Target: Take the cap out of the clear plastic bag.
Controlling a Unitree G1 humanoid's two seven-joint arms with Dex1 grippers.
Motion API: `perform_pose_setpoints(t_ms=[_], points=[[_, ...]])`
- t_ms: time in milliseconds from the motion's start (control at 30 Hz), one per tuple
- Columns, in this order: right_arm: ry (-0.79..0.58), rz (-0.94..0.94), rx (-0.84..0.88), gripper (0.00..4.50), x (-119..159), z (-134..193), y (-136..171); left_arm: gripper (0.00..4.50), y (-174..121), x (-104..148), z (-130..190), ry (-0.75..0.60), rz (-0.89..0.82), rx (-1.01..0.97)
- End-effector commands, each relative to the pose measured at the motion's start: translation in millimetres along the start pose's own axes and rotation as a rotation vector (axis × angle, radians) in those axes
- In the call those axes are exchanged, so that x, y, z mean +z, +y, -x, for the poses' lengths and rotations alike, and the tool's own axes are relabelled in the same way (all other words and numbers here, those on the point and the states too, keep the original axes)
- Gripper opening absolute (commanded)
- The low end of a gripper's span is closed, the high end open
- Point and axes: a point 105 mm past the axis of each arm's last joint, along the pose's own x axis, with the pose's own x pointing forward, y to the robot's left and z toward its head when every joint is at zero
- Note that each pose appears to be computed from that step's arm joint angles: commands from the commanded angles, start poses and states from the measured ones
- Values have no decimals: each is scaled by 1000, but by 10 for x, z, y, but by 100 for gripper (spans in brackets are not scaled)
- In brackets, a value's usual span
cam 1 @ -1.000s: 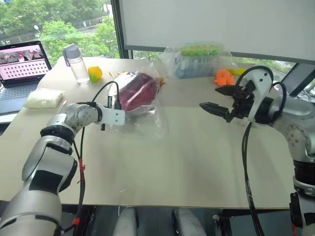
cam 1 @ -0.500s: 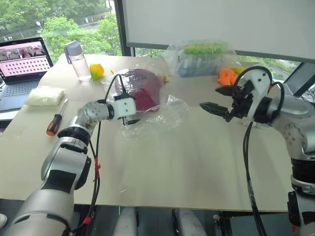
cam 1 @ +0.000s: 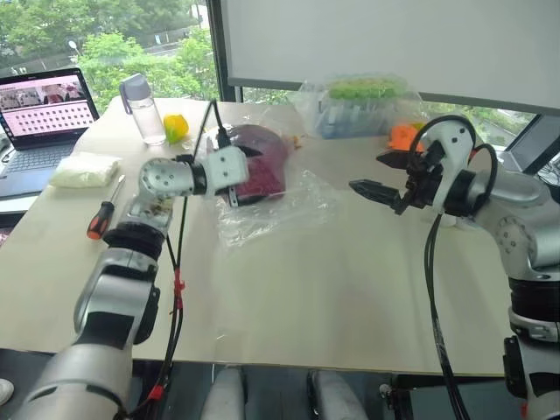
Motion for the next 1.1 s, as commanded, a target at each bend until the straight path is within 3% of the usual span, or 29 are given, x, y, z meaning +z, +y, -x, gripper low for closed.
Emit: perform_pose_setpoints(t_ms=[33, 200, 500, 1100], points=[[-53, 43, -13, 450, 132, 63, -9, 446, 21, 168, 10, -3, -63, -13], [-55, 36, -15, 450, 112, 51, -3, 446, -185, -13, 48, 169, -250, -119], [-65, 34, -16, 450, 112, 11, 3, 446, 4, -227, 133, 291, -290, -5], [-67, 43, -30, 450, 120, 32, -14, 446, 185, -139, 48, 215, -150, 91]])
